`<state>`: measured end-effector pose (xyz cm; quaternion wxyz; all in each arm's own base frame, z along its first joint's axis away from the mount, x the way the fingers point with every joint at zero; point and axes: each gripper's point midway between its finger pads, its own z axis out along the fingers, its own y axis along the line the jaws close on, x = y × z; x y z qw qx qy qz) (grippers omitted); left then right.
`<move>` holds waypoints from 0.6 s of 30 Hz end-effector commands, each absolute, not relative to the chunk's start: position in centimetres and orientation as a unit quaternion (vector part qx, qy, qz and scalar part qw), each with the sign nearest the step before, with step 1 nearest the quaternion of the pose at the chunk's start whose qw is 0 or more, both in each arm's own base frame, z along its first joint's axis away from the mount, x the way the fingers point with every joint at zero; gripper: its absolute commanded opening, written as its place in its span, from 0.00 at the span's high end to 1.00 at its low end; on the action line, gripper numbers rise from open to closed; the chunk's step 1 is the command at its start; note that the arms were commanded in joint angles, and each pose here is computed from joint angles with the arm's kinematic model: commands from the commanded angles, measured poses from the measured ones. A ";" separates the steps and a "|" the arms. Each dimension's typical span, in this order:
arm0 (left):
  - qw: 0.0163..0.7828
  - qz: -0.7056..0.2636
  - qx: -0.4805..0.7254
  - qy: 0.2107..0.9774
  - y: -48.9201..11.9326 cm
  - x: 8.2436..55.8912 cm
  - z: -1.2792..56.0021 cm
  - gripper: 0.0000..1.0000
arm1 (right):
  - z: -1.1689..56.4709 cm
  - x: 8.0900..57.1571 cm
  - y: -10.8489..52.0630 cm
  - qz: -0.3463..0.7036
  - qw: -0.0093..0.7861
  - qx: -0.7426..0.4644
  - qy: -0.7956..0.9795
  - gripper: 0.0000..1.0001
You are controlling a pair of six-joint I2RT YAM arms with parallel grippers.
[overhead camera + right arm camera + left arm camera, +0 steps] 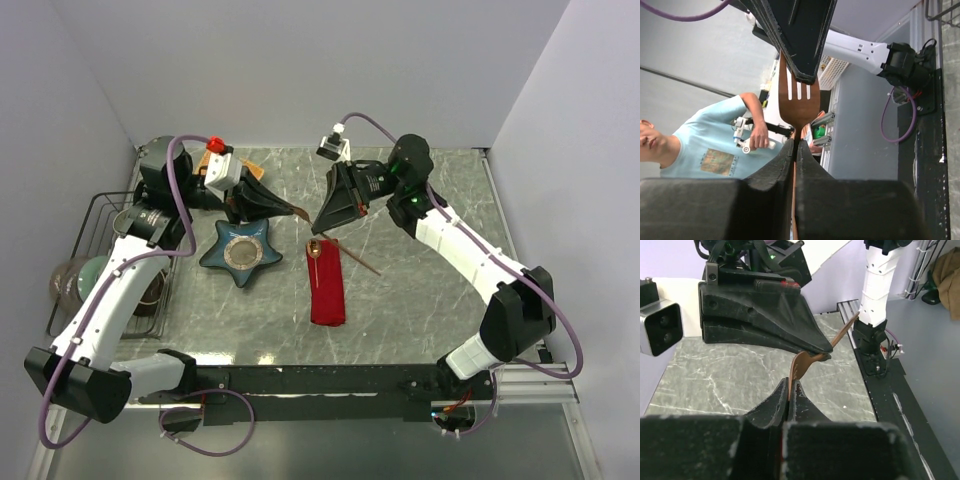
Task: Fold the napkin into a case and place the utensils inside
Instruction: Pass from the right arm to the left, then pass from the left arm to the right
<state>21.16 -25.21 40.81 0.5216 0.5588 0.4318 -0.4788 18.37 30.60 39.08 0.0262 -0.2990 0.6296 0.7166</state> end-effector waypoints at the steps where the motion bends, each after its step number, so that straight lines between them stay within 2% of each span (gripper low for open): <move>1: 0.545 -0.466 0.561 0.414 -25.0 20.5 42.7 0.99 | 40.8 19.5 30.1 0.713 0.082 -0.321 0.618 0.54; 3: 0.544 -0.469 0.542 0.437 -25.1 21.1 42.6 0.99 | 41.8 22.0 29.5 0.709 0.133 -0.297 0.625 0.40; 5: 0.528 -0.485 0.498 0.487 -25.1 21.9 42.2 0.99 | 40.7 26.9 28.2 0.681 0.198 -0.240 0.663 0.45; 6: 0.519 -0.494 0.478 0.509 -25.2 22.3 41.5 0.99 | 42.5 28.5 27.5 0.655 0.255 -0.242 0.669 0.54; 7: 0.499 -0.517 0.440 0.538 -25.3 22.5 41.6 0.99 | 39.7 29.8 26.1 0.596 0.282 -0.242 0.712 0.56; 8: 0.496 -0.517 0.399 0.573 -25.3 23.8 41.1 0.99 | 40.7 32.8 25.2 0.518 0.367 -0.236 0.735 0.55; 10: 0.447 -0.530 0.333 0.639 -25.2 24.6 39.5 0.99 | 39.5 34.8 23.0 0.397 0.441 -0.267 0.759 0.45; 11: 0.426 -0.527 0.306 0.668 -25.3 25.7 38.3 0.99 | 40.2 35.1 21.9 0.356 0.475 -0.269 0.759 0.34; 13: 0.397 -0.521 0.271 0.705 -25.3 26.7 37.1 0.99 | 40.7 37.0 19.7 0.264 0.538 -0.284 0.748 0.25; 16: 0.321 -0.526 0.251 0.746 -25.7 27.1 34.1 0.99 | 41.9 35.3 18.4 0.224 0.584 -0.327 0.709 0.10; 17: 0.280 -0.526 0.235 0.768 -25.9 27.4 32.2 0.99 | 40.6 35.2 18.2 0.220 0.576 -0.323 0.718 0.06; 18: 0.272 -0.527 0.236 0.770 -26.0 27.6 32.0 0.99 | 40.4 34.7 18.2 0.222 0.572 -0.331 0.717 0.05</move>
